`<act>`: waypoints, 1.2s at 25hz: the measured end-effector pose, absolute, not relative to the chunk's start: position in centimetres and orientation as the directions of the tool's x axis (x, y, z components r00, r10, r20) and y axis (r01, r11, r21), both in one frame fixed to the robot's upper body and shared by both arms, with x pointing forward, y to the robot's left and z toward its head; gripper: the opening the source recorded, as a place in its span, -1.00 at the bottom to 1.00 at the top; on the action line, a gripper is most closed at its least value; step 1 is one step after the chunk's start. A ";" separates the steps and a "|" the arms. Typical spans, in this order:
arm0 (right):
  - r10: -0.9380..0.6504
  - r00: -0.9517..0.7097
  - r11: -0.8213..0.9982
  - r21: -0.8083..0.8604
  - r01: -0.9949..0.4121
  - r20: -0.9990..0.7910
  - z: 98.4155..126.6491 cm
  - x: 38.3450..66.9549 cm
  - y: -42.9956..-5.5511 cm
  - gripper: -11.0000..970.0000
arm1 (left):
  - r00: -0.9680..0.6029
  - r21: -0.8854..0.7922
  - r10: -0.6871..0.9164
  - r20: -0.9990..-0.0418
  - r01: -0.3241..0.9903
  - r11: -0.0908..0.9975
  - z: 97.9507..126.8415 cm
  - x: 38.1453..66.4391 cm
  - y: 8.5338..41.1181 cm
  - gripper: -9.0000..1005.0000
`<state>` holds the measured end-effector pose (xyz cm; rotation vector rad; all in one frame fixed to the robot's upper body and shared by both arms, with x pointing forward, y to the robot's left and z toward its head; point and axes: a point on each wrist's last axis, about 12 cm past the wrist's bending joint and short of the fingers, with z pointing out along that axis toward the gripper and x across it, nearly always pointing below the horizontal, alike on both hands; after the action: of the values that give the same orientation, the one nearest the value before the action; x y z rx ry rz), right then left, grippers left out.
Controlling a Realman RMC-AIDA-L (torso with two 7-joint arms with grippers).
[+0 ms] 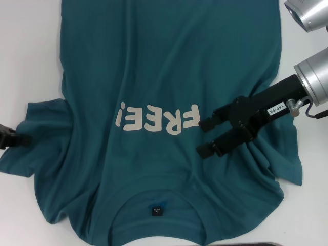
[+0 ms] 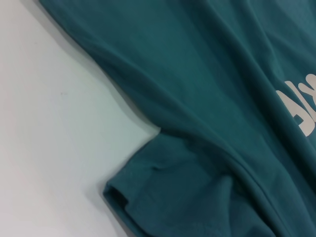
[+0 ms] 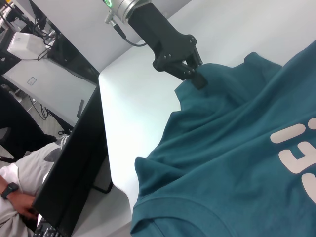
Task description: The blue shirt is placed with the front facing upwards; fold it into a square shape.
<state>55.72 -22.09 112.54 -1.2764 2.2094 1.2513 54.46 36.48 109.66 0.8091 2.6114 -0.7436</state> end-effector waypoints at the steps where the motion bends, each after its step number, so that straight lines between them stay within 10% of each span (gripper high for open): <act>1: -0.553 -0.561 0.226 0.537 -0.813 -0.616 112.5 55.7 -22.1 0.93 | -0.793 -0.383 0.434 -0.428 0.593 0.708 109.7 54.5 36.5 -0.92; 30: -0.554 -0.533 0.247 0.485 -0.839 -0.639 113.3 57.0 -22.0 0.93 | -0.814 -0.347 0.351 -0.464 0.531 0.773 112.5 53.0 40.4 -0.97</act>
<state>56.96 -21.98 113.26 -1.2825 2.1888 1.1786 52.99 40.41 112.48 0.6715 2.5921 -0.6665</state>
